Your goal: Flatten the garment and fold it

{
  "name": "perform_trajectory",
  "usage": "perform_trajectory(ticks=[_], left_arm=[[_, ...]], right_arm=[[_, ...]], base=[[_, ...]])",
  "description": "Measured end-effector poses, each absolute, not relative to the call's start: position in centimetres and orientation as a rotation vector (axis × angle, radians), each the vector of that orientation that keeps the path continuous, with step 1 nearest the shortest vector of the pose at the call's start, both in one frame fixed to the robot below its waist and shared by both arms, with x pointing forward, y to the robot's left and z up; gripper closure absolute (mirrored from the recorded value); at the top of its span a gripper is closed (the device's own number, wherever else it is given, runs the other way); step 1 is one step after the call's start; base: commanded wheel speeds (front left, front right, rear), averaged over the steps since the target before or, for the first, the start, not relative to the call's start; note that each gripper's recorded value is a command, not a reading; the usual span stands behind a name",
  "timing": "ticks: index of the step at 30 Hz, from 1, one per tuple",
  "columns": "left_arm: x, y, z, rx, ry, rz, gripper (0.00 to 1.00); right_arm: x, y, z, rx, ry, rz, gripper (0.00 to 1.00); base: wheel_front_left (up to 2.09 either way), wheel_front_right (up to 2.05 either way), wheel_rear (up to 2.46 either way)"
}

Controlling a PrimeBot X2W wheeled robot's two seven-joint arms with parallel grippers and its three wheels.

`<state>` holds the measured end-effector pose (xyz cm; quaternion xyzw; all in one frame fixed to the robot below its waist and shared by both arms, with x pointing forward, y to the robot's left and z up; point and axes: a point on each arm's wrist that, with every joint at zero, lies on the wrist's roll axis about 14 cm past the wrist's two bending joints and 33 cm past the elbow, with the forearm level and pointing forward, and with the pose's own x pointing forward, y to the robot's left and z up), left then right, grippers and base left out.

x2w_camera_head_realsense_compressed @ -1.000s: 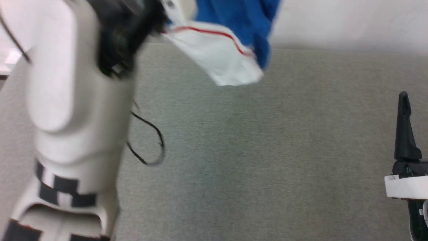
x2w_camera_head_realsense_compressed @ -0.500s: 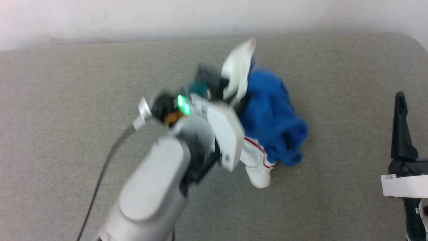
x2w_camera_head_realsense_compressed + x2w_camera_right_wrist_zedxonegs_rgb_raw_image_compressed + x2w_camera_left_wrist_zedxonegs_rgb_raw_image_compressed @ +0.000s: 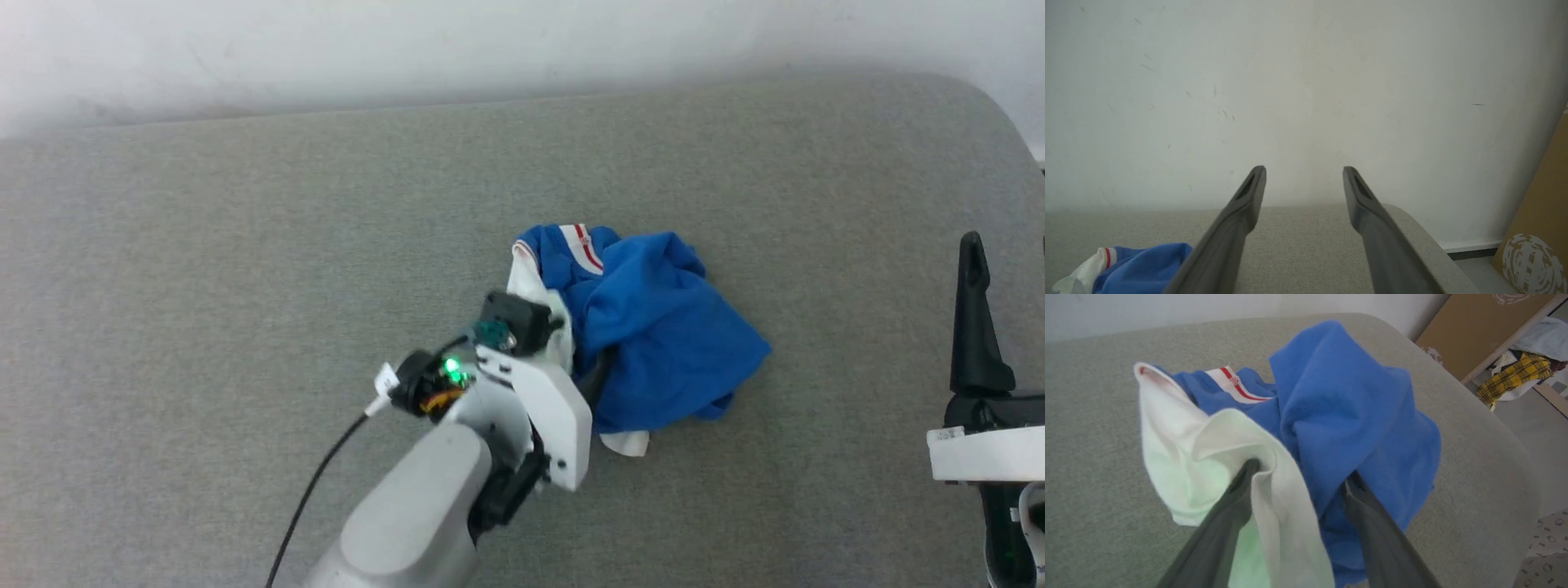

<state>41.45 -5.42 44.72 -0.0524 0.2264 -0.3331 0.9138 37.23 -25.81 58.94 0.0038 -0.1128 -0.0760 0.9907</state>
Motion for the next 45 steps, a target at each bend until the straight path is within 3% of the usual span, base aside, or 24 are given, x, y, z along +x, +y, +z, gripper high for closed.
perform_trajectory(ticks=[6, 10, 14, 23, 30, 38, 45], left_arm=[[44.8, -2.7, 52.4, -0.250, 0.186, -0.574, 0.00], [46.1, 3.9, 57.4, -0.278, -0.054, -0.390, 0.00], [44.0, 10.5, 58.0, -0.265, -0.179, -0.227, 0.00], [36.9, 15.6, 51.3, -0.193, -0.050, -0.045, 0.00], [36.2, 15.9, 52.1, -0.202, -0.087, -0.007, 0.00], [36.8, 15.6, 52.5, -0.216, -0.115, -0.013, 0.00], [37.7, 15.5, 51.2, -0.220, -0.084, -0.010, 0.00]], right_arm=[[37.2, -25.2, 59.4, 0.018, -0.243, -0.133, 0.00], [36.9, -25.1, 59.5, 0.023, -0.244, -0.128, 0.00], [36.4, -25.3, 58.5, 0.032, -0.212, -0.135, 0.00], [35.5, -25.3, 55.5, 0.051, -0.111, -0.137, 0.00], [36.2, -24.4, 54.7, 0.055, -0.076, -0.109, 0.00], [40.4, -21.2, 56.2, 0.042, -0.047, -0.006, 0.00], [45.5, -19.6, 54.8, -0.018, 0.102, 0.103, 0.00]], base=[[0.00, 0.00, 0.00], [0.00, 0.00, 0.00], [0.00, 0.00, 0.00], [0.00, 0.00, 0.00], [0.00, 0.00, 0.00], [0.00, 0.00, 0.00], [0.00, 0.00, 0.00]])
